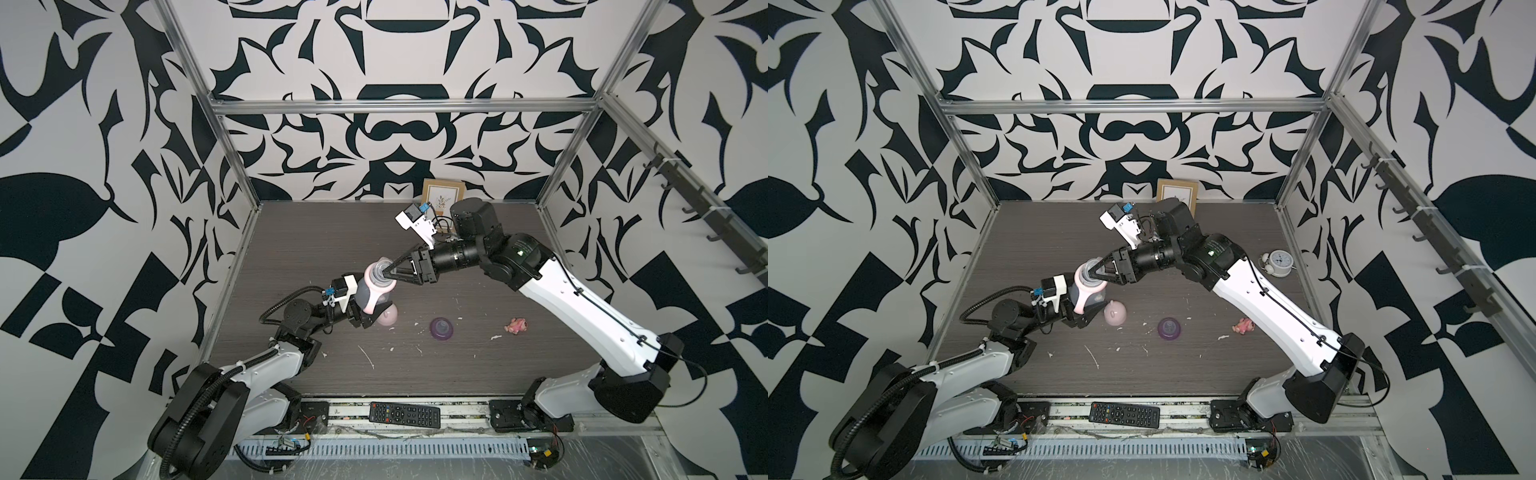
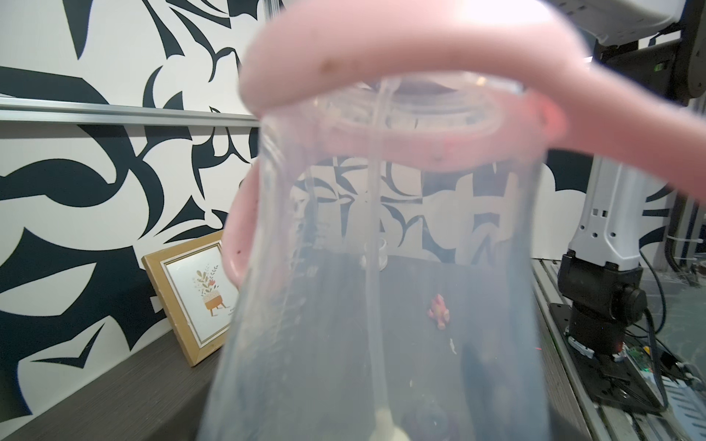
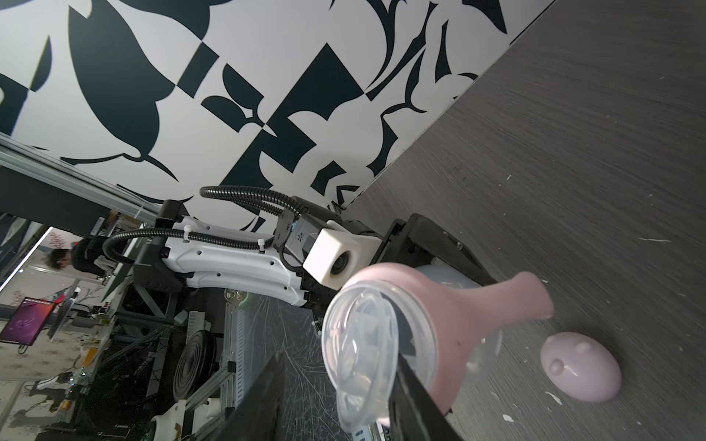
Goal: Assemble the baby bottles
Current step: Place the straw into the baby bottle, then pick up the nipple from the center of the board, then close the nipple on the baby bottle.
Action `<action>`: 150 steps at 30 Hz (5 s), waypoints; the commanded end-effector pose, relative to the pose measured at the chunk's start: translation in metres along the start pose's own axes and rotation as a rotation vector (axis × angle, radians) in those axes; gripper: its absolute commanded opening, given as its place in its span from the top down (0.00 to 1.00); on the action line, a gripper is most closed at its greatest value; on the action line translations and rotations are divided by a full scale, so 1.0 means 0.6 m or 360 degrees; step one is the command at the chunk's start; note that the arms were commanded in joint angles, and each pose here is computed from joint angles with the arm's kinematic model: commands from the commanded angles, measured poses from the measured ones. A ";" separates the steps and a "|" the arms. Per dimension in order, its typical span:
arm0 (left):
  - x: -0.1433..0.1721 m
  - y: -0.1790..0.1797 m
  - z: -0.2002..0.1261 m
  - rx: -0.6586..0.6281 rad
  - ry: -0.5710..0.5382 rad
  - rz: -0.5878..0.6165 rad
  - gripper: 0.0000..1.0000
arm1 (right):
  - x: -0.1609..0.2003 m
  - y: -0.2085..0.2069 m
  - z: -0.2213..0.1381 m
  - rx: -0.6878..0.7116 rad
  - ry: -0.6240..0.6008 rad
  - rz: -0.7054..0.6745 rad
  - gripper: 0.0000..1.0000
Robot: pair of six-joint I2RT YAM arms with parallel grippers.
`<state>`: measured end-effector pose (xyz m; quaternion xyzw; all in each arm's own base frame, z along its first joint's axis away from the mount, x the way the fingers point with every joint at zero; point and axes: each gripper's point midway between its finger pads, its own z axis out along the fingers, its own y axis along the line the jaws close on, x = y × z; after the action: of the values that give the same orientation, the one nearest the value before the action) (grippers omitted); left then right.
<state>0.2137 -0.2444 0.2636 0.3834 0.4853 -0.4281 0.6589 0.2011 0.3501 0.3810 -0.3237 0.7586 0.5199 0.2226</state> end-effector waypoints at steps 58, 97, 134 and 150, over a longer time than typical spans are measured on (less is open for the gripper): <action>-0.009 -0.001 -0.043 -0.0212 0.0139 0.0135 1.00 | 0.377 -0.414 -0.027 0.1413 0.0757 0.0468 0.02; -0.005 -0.009 -0.047 -0.0185 0.0193 0.0164 1.00 | 0.457 -0.487 -0.026 0.1659 0.0987 0.0543 0.47; 0.010 -0.075 -0.016 0.0374 0.0431 -0.0068 1.00 | 0.094 0.035 -0.034 0.0296 0.0488 -0.0387 1.00; 0.013 -0.082 -0.019 0.0421 0.0455 -0.0083 1.00 | 0.079 0.001 -0.032 0.0477 0.0510 -0.0444 1.00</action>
<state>0.1684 -0.2504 0.2326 0.4967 0.5490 -0.4459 0.5031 0.1648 0.3249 0.3410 -0.4623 0.8076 0.3162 0.1846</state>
